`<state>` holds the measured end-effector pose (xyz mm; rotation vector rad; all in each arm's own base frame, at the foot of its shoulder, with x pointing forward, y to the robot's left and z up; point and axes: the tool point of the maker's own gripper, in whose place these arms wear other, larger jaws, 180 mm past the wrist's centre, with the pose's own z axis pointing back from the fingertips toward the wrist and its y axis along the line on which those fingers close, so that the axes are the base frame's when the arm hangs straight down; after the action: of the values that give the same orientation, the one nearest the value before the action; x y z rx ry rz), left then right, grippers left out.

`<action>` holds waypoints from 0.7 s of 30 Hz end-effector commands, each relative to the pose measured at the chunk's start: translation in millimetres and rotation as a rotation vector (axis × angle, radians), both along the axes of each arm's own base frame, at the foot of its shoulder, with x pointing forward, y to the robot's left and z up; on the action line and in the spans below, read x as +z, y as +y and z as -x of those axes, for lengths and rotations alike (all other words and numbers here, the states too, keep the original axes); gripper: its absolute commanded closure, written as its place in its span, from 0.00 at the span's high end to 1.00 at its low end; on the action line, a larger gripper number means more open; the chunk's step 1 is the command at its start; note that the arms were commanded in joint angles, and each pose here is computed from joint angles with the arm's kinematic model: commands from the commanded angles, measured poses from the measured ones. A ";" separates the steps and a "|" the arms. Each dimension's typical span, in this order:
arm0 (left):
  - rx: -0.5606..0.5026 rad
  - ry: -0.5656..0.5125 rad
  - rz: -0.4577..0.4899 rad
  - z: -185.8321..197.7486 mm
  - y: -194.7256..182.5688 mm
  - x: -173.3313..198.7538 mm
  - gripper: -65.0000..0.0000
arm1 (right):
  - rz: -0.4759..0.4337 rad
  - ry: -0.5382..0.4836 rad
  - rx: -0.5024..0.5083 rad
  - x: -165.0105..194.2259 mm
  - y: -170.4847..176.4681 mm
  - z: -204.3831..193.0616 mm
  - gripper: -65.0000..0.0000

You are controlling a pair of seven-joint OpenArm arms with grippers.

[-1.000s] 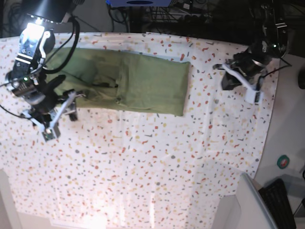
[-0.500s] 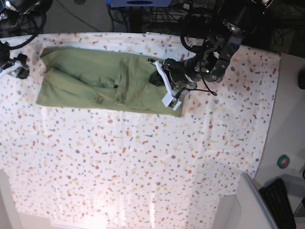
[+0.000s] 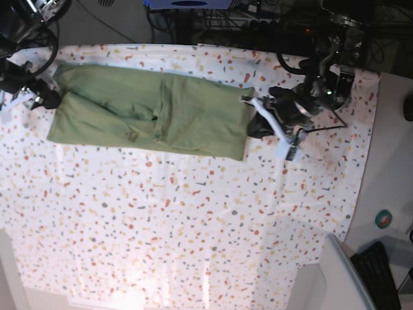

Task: Layout the t-shirt on the table in an organized manner, then fold the t-shirt properly

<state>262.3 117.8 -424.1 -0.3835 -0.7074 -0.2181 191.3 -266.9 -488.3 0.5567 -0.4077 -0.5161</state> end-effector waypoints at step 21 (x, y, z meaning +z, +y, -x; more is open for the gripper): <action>0.310 0.023 -0.125 21.8 142.4 -24.5 0.00 | -0.110 0.039 0.152 -11.2 44.9 -18.6 0.54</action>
<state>229.0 258.4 -460.4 -0.1519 -0.6665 0.0494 216.7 -222.2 -497.0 0.6918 -0.3368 -0.4318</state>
